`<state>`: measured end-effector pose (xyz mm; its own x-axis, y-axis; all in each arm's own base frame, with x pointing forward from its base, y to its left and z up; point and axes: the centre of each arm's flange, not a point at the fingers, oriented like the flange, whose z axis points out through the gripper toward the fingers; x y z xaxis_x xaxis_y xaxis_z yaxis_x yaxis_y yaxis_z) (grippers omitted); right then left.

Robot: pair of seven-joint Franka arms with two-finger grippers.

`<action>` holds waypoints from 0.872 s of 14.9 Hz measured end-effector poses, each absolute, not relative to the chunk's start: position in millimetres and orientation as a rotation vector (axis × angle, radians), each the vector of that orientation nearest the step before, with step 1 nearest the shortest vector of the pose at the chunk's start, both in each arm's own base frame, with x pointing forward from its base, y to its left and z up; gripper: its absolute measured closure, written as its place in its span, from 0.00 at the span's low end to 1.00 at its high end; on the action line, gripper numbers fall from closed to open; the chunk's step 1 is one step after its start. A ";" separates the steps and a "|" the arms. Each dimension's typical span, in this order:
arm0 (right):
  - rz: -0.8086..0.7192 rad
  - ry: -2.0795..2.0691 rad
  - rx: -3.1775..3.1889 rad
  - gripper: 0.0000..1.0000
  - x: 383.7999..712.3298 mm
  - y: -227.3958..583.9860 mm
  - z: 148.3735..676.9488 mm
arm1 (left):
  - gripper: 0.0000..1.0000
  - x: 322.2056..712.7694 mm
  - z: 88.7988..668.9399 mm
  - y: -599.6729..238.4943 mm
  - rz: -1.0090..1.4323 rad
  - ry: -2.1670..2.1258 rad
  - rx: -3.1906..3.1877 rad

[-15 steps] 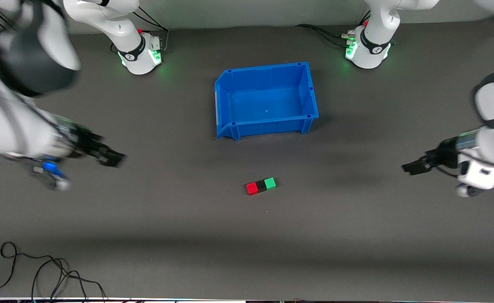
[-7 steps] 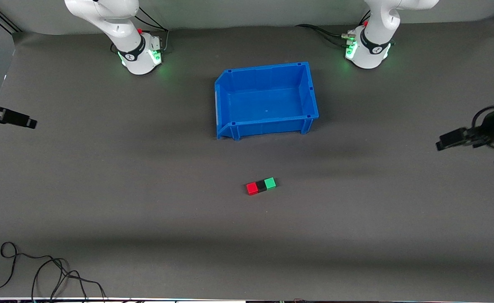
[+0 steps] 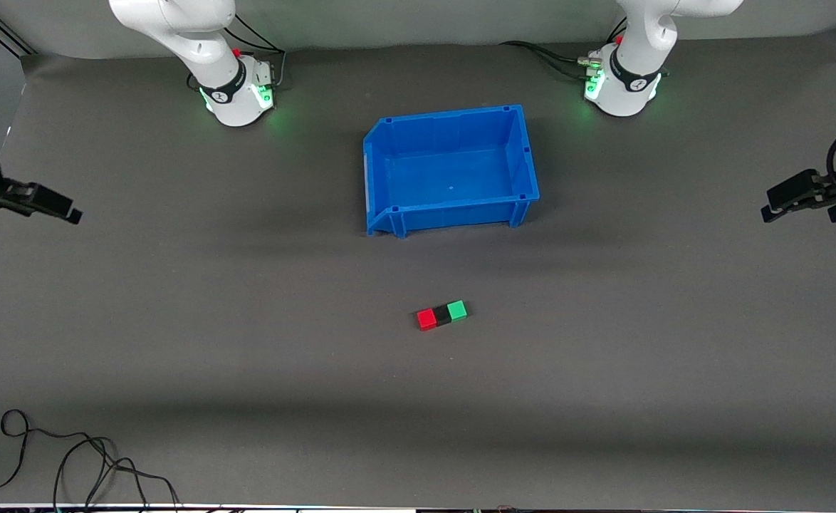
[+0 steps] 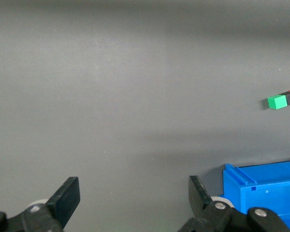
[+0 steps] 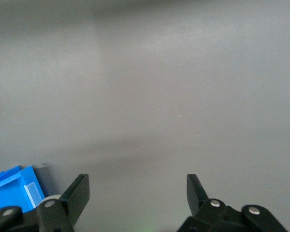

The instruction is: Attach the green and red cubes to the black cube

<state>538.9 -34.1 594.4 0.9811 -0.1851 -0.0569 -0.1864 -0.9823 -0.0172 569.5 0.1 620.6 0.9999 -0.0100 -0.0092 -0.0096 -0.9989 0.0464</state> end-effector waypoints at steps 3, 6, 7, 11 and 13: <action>0.078 0.249 -3.152 0.10 535.5 -23.9 595.7 | 0.00 563.4 610.9 -14.4 -0.033 -0.068 3.116; 0.050 0.248 -3.159 0.10 538.4 -24.3 598.9 | 0.00 552.9 610.3 -24.9 -0.026 -0.104 3.118; 0.050 0.248 -3.160 0.10 540.6 -24.5 601.6 | 0.00 549.9 612.0 -24.8 -0.023 -0.105 3.119; 0.104 0.249 -3.163 0.10 547.1 -24.4 602.2 | 0.00 545.9 615.7 -16.7 -0.015 -0.083 3.121; 0.112 0.238 -3.164 0.10 547.6 -21.6 600.2 | 0.00 545.8 616.0 -16.6 -0.014 -0.083 3.121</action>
